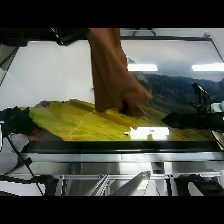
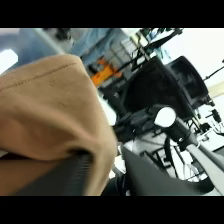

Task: Fold the shirts.

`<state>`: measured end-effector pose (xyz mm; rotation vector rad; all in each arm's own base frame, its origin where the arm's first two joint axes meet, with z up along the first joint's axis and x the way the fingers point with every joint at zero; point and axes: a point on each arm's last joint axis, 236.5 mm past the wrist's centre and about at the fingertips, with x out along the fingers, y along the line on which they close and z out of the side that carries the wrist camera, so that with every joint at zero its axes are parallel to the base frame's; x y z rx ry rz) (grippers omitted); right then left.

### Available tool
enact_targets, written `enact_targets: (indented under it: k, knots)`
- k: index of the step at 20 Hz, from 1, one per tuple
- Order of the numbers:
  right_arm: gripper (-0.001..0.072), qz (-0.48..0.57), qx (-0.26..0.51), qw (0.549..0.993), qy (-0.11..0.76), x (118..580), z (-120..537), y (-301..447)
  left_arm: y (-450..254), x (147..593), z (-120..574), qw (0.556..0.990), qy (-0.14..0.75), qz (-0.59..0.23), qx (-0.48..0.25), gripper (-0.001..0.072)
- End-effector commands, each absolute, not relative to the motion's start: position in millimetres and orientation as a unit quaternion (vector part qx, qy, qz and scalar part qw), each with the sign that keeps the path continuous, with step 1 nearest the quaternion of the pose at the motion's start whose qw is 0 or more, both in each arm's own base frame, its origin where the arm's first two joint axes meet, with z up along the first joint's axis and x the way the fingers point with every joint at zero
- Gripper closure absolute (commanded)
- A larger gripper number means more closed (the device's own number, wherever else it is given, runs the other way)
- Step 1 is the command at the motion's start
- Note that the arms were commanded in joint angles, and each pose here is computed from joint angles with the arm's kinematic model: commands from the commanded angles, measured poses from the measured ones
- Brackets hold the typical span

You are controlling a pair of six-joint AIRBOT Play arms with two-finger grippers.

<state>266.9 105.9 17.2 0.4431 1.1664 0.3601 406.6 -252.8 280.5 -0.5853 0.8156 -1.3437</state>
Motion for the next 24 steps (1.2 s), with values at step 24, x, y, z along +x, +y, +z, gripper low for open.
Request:
enact_targets:
  k: [24]
  knots:
    - [0.0335, 0.244, 0.284, 0.664, 0.647, 283, -120, 159, -252, 383, -85, 0.583, 0.684, -0.36, -0.252, 0.0253]
